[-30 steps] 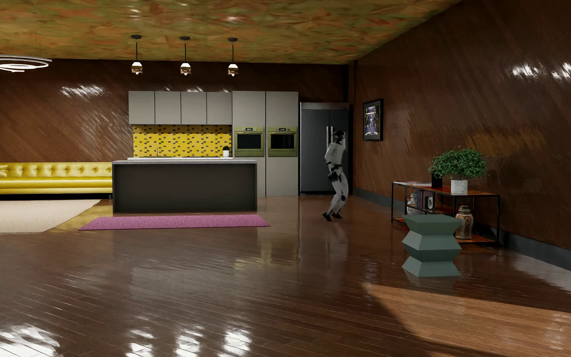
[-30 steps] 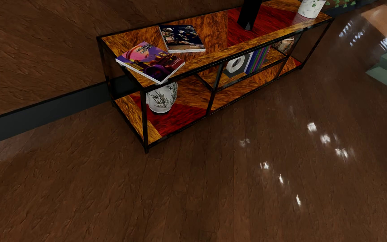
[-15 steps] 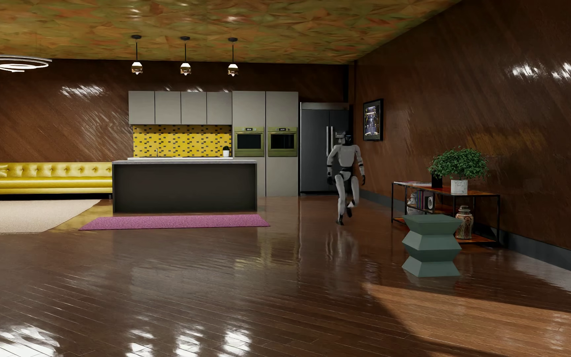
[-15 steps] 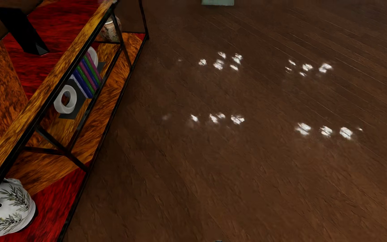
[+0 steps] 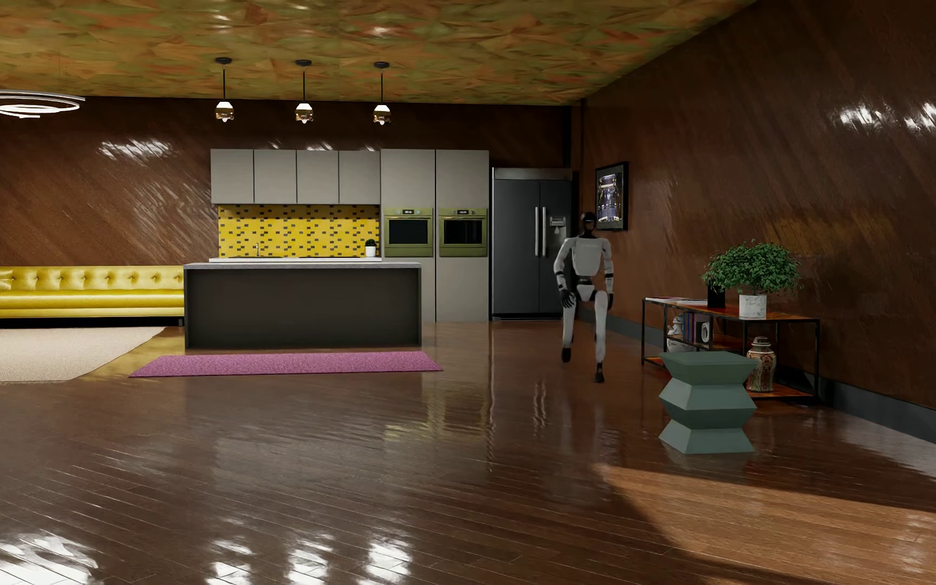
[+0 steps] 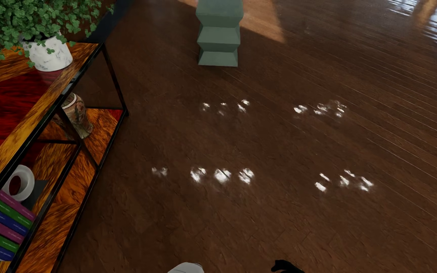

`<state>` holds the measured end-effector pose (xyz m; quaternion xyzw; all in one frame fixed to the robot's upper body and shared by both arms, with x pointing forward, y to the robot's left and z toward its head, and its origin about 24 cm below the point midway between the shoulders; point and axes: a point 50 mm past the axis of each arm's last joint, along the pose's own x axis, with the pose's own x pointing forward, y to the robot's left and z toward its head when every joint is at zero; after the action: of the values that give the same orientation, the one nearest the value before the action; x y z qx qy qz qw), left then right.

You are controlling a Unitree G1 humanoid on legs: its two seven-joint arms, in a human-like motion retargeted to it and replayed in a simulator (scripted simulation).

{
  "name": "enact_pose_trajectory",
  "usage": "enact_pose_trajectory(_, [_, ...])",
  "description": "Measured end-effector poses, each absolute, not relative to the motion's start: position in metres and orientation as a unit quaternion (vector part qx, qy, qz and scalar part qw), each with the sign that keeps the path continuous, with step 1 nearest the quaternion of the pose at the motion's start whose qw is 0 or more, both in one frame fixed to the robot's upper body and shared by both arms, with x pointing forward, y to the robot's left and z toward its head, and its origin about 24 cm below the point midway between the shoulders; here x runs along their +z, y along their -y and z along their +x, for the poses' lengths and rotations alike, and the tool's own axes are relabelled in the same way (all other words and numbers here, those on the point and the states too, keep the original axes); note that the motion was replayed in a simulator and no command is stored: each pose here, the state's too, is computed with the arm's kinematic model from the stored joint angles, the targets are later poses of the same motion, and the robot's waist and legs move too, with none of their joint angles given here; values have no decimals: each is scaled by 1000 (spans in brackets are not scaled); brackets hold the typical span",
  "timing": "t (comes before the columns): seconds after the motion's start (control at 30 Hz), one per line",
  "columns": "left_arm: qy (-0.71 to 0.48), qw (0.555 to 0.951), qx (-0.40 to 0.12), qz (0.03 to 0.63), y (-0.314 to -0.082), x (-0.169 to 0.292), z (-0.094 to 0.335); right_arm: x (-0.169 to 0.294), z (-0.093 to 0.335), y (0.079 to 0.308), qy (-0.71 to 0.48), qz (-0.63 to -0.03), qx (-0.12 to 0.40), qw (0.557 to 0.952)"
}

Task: Head to the dark endtable

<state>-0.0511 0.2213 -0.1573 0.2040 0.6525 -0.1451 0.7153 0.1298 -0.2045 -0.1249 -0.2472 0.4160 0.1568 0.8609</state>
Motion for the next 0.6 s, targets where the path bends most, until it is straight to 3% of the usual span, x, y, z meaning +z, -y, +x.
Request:
enact_pose_trajectory(0.03, [-624, 743, -142, 199, -216, -158, -29, -137, 107, 201, -452, -252, 178, 837])
enact_pose_trajectory(0.1, [-544, 806, -139, 186, -200, -152, 27, -148, 56, 209, -515, -236, 170, 807])
enact_pose_trajectory(0.13, [-504, 834, -125, 184, -201, -144, 54, -163, 18, 206, -577, -246, 199, 753])
enact_pose_trajectory(0.17, [-455, 864, -115, 180, -199, -132, 84, -162, -9, 206, -597, -252, 227, 727])
enact_pose_trajectory(0.27, [-340, 914, -108, 193, -198, -97, 148, -159, -72, 202, -654, -247, 267, 663])
enact_pose_trajectory(0.33, [-312, 925, -89, 197, -206, -85, 165, -155, -98, 199, -675, -240, 283, 638])
enact_pose_trajectory(0.4, [-351, 915, -68, 185, -213, -98, 150, -153, -113, 198, -687, -241, 294, 619])
enact_pose_trajectory(0.47, [-453, 872, -75, 171, -209, -133, 101, -155, -105, 201, -682, -254, 300, 618])
enact_pose_trajectory(0.6, [-598, 764, -133, 201, -211, -164, 10, -163, -7, 191, -580, -259, 268, 724])
